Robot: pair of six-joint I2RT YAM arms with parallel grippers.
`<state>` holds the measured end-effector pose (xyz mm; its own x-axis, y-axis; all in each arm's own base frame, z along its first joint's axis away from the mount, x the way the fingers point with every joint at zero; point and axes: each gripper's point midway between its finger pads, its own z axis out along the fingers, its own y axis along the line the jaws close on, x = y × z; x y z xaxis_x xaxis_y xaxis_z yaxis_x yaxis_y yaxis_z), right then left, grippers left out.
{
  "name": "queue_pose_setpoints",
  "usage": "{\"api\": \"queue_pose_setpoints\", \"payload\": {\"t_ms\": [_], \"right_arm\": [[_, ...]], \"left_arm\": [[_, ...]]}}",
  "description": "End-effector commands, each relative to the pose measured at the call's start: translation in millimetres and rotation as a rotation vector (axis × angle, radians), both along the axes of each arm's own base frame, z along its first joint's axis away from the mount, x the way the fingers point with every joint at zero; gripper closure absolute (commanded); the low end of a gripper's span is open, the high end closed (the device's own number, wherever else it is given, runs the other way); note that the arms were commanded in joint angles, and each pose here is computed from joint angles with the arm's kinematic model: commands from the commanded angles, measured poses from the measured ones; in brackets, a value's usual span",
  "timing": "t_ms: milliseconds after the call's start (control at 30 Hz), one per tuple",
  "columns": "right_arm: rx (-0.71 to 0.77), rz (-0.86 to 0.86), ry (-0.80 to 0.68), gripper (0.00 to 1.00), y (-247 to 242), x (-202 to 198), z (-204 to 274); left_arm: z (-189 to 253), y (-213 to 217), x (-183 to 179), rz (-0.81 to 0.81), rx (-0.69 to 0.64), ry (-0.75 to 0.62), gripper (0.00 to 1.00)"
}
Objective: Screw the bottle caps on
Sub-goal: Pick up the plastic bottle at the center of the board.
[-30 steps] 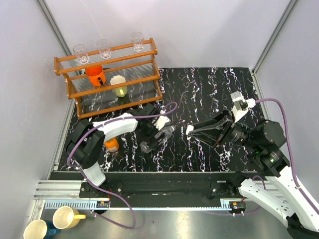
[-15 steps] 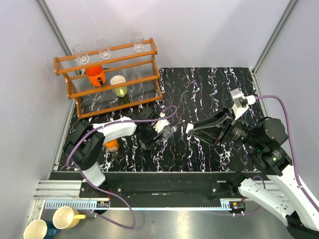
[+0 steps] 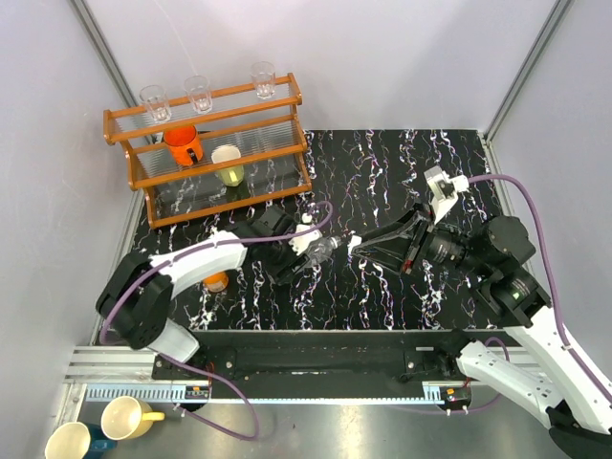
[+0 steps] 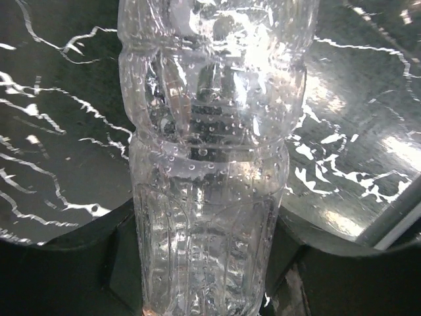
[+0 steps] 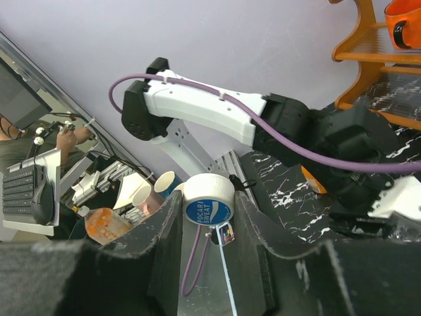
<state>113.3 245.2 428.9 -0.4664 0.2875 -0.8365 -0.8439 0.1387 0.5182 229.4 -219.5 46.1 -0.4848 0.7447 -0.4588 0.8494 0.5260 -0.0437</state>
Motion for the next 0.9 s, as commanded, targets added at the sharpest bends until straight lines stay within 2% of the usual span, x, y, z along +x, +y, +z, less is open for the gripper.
{"api": "queue_pose_setpoints", "payload": {"t_ms": [0, 33, 200, 433, 633, 867], "right_arm": [[-0.016, 0.034, -0.010, 0.91, 3.9, -2.8, -4.0], [-0.027, 0.041, -0.006, 0.91, 6.9, -0.4, -7.0], [-0.075, 0.099, -0.010, 0.89, 17.5, 2.6, -15.2], [-0.133, 0.201, -0.035, 0.87, 30.9, 5.5, -25.1], [-0.167, 0.338, -0.056, 0.88, 35.0, -5.9, -7.5], [-0.309, 0.330, -0.045, 0.89, 29.4, -2.1, -12.2]], "left_arm": [[65.5, -12.4, 8.3, -0.046, -0.137, -0.157, 0.69], [91.9, -12.8, 8.0, -0.055, -0.183, -0.214, 0.69], [186.7, 1.2, -11.3, -0.111, -0.257, -0.331, 0.69], [255.1, 44.3, -63.1, -0.236, -0.297, -0.487, 0.72], [243.8, 56.9, -79.2, -0.236, -0.281, -0.455, 0.75], [235.9, 60.1, -77.4, -0.235, -0.252, -0.453, 0.76]]}}
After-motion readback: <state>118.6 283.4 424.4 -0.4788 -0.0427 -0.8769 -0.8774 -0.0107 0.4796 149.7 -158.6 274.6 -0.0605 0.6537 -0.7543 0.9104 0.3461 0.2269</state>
